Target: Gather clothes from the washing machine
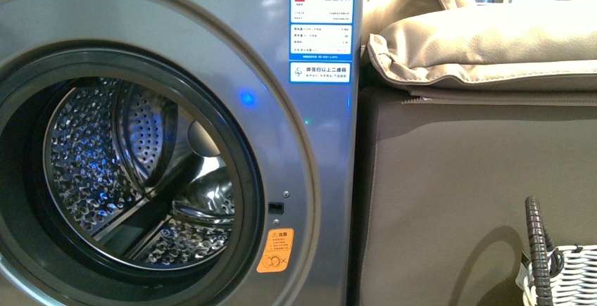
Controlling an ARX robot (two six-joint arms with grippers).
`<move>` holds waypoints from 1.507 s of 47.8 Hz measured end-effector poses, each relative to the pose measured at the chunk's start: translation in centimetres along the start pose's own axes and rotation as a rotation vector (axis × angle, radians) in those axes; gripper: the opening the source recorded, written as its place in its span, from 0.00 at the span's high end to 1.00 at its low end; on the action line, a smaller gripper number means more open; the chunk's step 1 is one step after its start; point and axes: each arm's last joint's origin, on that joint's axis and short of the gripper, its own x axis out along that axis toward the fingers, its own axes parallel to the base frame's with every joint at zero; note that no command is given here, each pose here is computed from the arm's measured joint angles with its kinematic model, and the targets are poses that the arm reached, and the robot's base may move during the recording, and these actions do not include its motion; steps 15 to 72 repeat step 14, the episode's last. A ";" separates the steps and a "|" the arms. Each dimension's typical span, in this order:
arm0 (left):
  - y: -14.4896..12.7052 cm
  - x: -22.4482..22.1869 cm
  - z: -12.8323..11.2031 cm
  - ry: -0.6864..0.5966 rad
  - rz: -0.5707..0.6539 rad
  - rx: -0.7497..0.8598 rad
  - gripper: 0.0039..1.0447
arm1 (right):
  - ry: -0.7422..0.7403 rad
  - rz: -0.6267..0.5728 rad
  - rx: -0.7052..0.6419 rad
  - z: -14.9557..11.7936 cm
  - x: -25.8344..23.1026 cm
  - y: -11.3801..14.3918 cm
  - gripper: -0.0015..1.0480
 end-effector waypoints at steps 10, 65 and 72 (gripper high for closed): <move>0.0 0.0 0.0 0.000 0.000 0.002 0.06 | 0.000 0.000 0.001 0.0 0.0 0.0 0.06; 0.0 0.0 0.0 0.000 0.000 0.002 0.06 | 0.000 0.000 0.000 0.0 0.0 0.0 0.08; 0.0 0.0 0.0 0.000 0.000 0.002 0.06 | 0.000 0.000 0.000 0.0 0.0 0.0 0.08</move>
